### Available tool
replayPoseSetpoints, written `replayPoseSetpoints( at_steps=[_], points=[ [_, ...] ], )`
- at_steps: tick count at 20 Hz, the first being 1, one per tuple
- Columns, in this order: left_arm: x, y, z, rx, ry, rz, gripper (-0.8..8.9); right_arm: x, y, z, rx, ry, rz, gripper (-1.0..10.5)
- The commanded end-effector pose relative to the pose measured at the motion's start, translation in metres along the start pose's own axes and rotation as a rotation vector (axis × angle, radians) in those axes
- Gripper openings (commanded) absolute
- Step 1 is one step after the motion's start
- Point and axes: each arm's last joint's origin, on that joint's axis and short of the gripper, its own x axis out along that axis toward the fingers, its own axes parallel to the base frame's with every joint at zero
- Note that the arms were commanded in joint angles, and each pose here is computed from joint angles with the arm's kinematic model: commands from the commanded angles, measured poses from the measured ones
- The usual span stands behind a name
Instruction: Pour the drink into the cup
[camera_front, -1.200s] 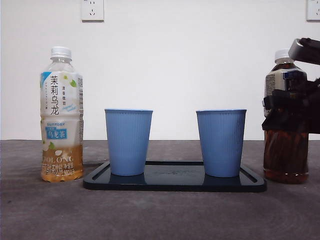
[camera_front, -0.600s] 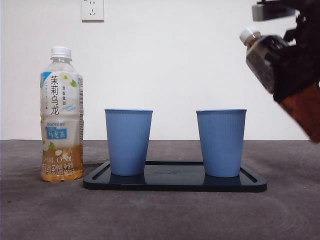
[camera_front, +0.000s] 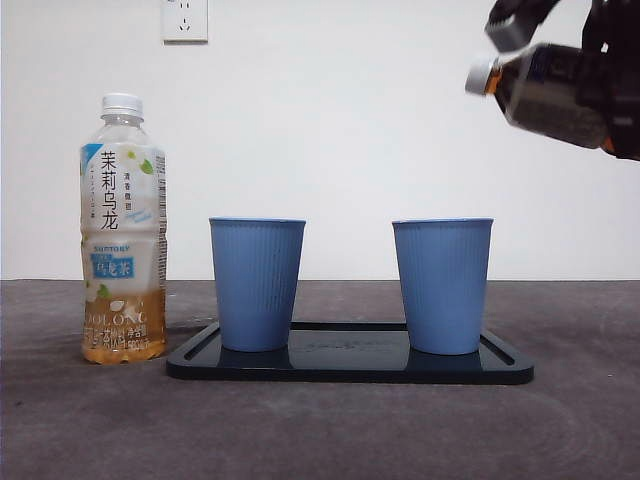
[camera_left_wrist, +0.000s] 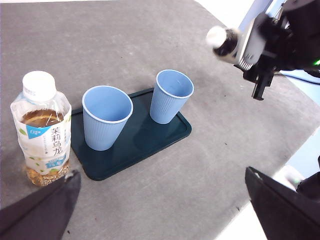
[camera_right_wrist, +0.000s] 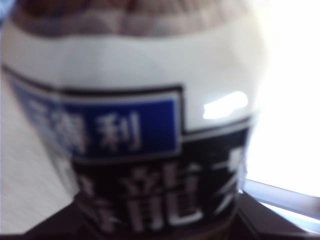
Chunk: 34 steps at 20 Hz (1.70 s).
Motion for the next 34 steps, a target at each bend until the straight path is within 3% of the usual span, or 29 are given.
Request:
replayPoseSetpoints(
  at_steps=[1, 6, 13, 30, 32, 34],
  points=[
    [-0.001, -0.001, 0.003, 0.025, -0.011, -0.002, 5.27, -0.002, -0.001, 0.013, -0.099, 0.023, -0.085, 1.6],
    [-0.001, -0.001, 0.003, 0.024, -0.011, -0.001, 5.27, 0.009, 0.015, 0.025, -0.257, 0.109, -0.154, 1.6],
    [0.0, -0.002, 0.003, 0.03, -0.007, -0.014, 5.27, 0.013, 0.019, 0.032, -0.303, 0.136, -0.209, 1.6],
    [0.0, -0.002, 0.003, 0.03, -0.007, -0.014, 5.27, 0.012, 0.019, 0.032, -0.302, 0.136, -0.215, 1.6],
    [0.0, -0.002, 0.003, 0.03, -0.007, -0.014, 5.27, 0.012, 0.019, 0.032, -0.266, 0.132, -0.218, 1.6],
    [0.0, -0.002, 0.003, 0.029, -0.005, -0.014, 5.27, 0.012, 0.018, 0.032, -0.154, 0.118, -0.225, 1.6]
  ],
)
